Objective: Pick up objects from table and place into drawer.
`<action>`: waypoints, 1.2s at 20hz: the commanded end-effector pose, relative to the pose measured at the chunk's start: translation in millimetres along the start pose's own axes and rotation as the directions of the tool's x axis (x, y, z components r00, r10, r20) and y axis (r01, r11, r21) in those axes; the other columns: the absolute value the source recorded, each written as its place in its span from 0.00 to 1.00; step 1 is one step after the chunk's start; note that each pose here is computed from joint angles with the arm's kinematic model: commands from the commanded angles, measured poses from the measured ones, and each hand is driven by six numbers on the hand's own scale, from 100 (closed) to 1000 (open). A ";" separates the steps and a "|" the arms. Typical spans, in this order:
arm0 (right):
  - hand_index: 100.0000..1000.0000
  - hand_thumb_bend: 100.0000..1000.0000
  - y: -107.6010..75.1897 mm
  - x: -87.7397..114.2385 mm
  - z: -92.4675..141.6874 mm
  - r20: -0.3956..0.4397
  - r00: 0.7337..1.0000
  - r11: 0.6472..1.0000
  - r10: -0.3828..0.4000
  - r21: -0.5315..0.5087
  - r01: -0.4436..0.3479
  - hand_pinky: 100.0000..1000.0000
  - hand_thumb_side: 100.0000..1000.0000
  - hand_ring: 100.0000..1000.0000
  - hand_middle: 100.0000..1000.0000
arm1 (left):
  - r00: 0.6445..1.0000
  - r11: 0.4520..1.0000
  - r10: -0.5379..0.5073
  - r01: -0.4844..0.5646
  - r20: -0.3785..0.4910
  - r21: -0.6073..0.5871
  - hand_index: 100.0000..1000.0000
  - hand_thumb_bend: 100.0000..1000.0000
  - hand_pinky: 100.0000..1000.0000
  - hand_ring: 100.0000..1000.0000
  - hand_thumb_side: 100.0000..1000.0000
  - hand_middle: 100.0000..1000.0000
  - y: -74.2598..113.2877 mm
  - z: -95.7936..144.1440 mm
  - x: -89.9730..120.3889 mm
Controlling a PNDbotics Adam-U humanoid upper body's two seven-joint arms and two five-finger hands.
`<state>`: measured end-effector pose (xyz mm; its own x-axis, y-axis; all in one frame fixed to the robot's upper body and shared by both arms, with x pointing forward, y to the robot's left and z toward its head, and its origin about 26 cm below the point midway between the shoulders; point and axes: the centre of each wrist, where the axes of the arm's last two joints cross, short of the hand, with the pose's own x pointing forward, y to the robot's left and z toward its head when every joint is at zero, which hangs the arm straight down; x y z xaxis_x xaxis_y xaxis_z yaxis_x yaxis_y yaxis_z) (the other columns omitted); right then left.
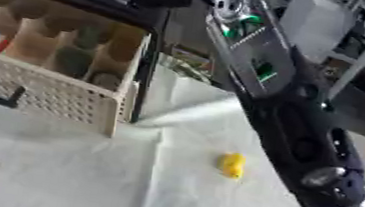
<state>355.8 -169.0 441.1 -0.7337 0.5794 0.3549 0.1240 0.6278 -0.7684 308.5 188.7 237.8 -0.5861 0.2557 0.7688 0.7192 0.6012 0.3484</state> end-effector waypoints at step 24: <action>0.67 0.30 -57.0 -23.6 140.2 0.091 0.985 0.835 -0.149 -0.522 0.175 0.48 0.50 0.52 0.25 | 0.875 0.919 -0.393 0.363 0.283 0.153 0.67 0.00 0.26 0.28 0.36 0.43 37.2 70.7 16.2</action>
<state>282.4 -286.5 390.1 -0.7770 0.4130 0.4751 0.2844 0.9036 -0.3203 302.1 260.2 214.8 -0.8656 0.2262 0.4468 0.4411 0.7669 0.4662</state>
